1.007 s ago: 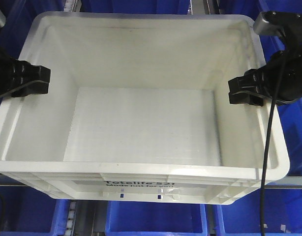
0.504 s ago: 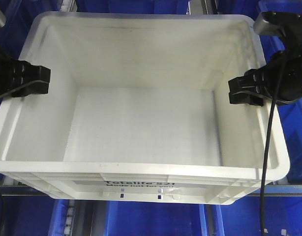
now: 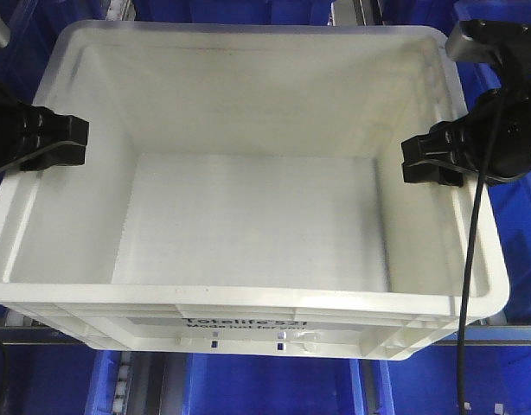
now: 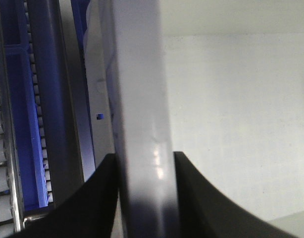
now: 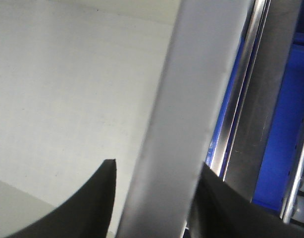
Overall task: Move bin from left to right shelf
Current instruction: 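Carry the crate with both grippers up to the blue-bin shelf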
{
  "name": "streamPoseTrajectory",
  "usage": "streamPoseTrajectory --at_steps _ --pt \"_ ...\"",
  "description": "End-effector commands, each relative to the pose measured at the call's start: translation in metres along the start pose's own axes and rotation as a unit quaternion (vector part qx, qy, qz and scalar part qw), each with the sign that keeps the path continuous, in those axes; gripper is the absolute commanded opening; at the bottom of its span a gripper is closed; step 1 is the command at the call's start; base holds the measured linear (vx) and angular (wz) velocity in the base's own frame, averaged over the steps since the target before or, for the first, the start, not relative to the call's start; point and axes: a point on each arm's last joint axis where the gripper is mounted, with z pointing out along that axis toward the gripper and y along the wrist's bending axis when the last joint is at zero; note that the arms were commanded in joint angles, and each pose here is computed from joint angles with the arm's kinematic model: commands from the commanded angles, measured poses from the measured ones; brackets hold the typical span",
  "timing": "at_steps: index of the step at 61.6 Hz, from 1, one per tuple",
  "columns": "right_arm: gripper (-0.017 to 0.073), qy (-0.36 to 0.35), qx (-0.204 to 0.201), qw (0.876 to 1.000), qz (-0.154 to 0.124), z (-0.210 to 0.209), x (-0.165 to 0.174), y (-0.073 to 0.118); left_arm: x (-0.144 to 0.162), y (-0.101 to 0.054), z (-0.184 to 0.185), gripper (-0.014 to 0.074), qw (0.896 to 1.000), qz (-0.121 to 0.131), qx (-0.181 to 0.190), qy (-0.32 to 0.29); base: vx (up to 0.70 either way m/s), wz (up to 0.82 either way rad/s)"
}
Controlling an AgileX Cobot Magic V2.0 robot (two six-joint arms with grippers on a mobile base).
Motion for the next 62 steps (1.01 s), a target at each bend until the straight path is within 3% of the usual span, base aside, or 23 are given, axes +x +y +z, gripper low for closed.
streamPoseTrajectory --at_steps 1,62 --pt "-0.0004 -0.063 0.005 0.998 -0.016 -0.0192 -0.0103 0.0024 -0.0133 -0.0098 -0.0231 -0.0008 0.996 0.021 0.022 -0.087 0.0 0.0" --pt "-0.0004 -0.072 0.0 0.997 -0.012 -0.0194 -0.0121 0.0033 -0.0134 -0.0098 -0.0231 -0.0008 0.996 0.021 0.022 -0.088 0.0 0.0"
